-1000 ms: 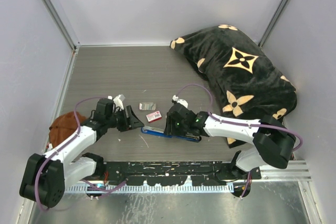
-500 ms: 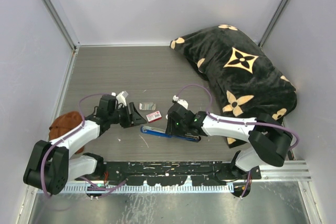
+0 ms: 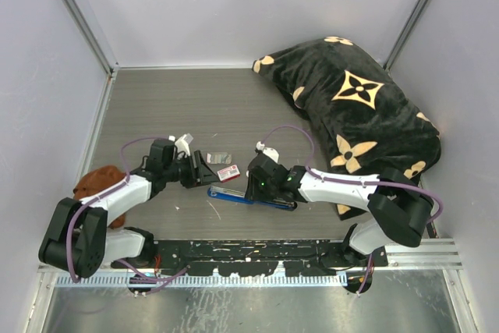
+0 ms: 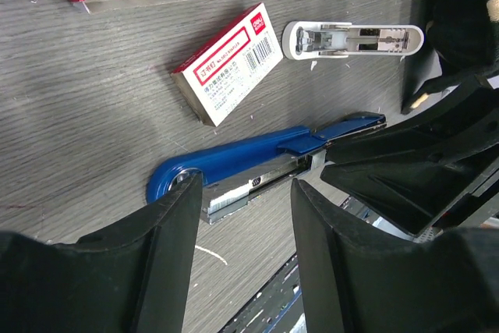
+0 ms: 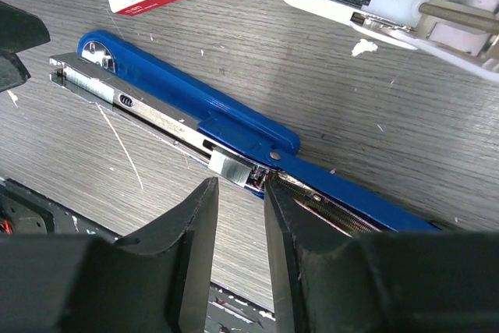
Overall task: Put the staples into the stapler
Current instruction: Adjust the stapler at the center of the board.
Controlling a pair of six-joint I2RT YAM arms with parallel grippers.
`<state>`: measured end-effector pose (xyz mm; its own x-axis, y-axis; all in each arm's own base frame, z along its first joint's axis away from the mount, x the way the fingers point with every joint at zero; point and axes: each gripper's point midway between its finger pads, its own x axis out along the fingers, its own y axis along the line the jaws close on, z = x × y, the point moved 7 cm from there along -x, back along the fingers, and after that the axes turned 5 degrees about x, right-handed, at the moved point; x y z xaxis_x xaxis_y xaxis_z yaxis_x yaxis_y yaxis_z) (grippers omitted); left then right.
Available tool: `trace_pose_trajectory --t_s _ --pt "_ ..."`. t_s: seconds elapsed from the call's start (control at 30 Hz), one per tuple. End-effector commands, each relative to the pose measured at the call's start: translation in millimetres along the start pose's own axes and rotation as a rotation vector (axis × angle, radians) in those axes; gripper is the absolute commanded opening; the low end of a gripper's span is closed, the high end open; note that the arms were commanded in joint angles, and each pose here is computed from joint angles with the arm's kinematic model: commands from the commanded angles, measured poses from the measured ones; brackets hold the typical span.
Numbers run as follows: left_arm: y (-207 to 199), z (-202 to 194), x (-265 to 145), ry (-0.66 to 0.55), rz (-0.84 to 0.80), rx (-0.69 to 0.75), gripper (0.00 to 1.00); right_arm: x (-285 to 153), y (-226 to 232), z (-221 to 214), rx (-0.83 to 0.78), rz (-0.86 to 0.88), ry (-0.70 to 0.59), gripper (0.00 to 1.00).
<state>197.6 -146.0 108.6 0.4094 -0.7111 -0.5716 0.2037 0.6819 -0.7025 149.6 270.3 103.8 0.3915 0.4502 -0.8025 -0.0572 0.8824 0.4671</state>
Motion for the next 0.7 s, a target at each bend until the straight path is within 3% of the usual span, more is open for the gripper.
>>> trace_pose_trajectory --t_s 0.0,0.43,0.67 --pt "-17 18 4 -0.041 -0.102 0.089 0.5 -11 17 16 0.022 0.046 -0.08 0.37" --pt "-27 -22 -5 0.04 -0.149 0.141 0.5 -25 8 19 0.0 0.014 -0.133 0.41" --pt "-35 -28 -20 -0.003 -0.162 0.186 0.51 -36 6 23 -0.11 0.04 -0.168 0.43"
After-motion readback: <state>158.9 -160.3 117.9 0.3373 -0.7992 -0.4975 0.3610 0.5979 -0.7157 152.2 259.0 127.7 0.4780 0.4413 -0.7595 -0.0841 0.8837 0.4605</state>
